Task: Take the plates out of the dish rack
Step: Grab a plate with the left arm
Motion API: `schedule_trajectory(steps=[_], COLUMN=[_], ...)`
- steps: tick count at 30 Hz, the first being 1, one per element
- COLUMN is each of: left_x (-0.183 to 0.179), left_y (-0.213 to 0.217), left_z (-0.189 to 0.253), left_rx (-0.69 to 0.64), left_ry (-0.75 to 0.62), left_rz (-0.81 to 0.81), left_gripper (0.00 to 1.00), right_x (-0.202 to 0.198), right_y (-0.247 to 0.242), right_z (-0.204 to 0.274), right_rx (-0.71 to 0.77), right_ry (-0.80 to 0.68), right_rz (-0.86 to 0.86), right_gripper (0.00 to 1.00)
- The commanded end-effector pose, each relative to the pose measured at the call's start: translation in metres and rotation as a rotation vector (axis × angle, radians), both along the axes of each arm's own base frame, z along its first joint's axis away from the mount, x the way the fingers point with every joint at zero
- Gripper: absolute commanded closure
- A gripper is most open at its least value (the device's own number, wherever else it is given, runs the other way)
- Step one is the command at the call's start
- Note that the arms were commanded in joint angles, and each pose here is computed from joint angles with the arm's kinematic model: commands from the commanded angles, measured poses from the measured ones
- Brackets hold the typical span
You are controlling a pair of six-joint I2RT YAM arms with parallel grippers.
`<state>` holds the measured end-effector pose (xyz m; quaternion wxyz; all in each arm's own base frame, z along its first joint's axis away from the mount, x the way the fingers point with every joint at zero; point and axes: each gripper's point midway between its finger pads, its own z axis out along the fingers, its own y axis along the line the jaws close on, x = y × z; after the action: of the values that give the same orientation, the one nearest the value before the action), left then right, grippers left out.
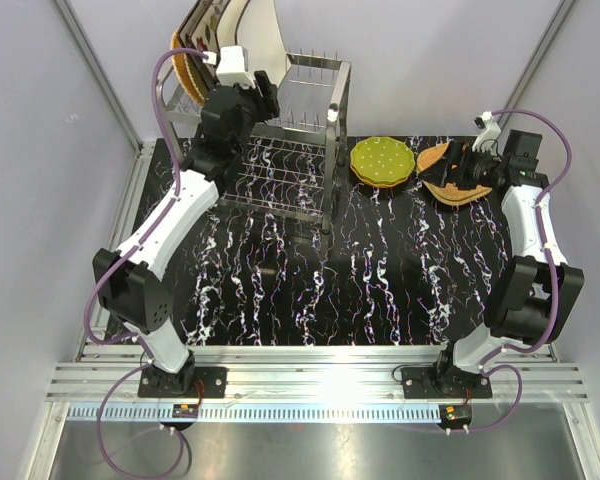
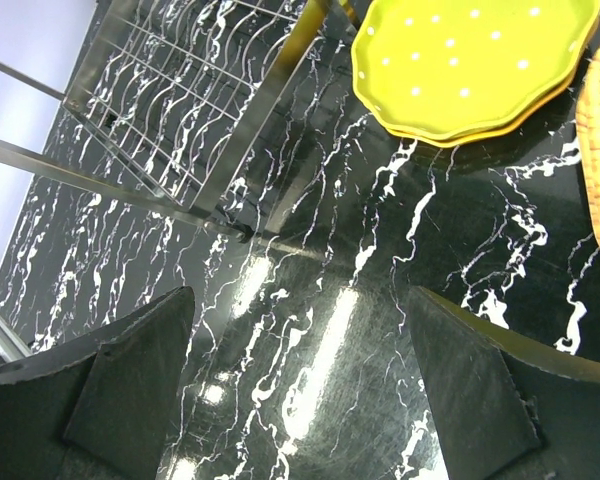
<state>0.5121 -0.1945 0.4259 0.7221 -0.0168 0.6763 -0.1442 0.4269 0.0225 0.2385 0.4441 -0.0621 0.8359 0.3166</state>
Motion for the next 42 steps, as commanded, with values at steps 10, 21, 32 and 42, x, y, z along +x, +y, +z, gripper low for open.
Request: schedule_trajectory(steps=[10, 21, 32, 42], left_x=[0.019, 0.031, 0.02, 0.011], left_y=[0.068, 0.066, 0.064, 0.058], left_z=[-0.006, 0.013, 0.032, 0.059], left_rx=[0.007, -0.023, 0.019, 0.008], left_ry=[-0.021, -0.12, -0.247, -0.362], left_rz=[0.164, 0.171, 0.142, 0.098], left_gripper=[0.41, 0.52, 0.76, 0.9], right_x=[-0.002, -0.002, -0.001, -0.002], right_y=[0.006, 0.006, 0.006, 0.006], right_z=[0.029, 0.028, 0.026, 0.027], right_rx=[0.01, 0.005, 0.006, 0.005], right_ry=[-0.095, -0.095, -0.091, -0.091], right_rz=[0.029, 0.028, 0.028, 0.029], right_gripper=[0.05, 0.05, 0.05, 0.05])
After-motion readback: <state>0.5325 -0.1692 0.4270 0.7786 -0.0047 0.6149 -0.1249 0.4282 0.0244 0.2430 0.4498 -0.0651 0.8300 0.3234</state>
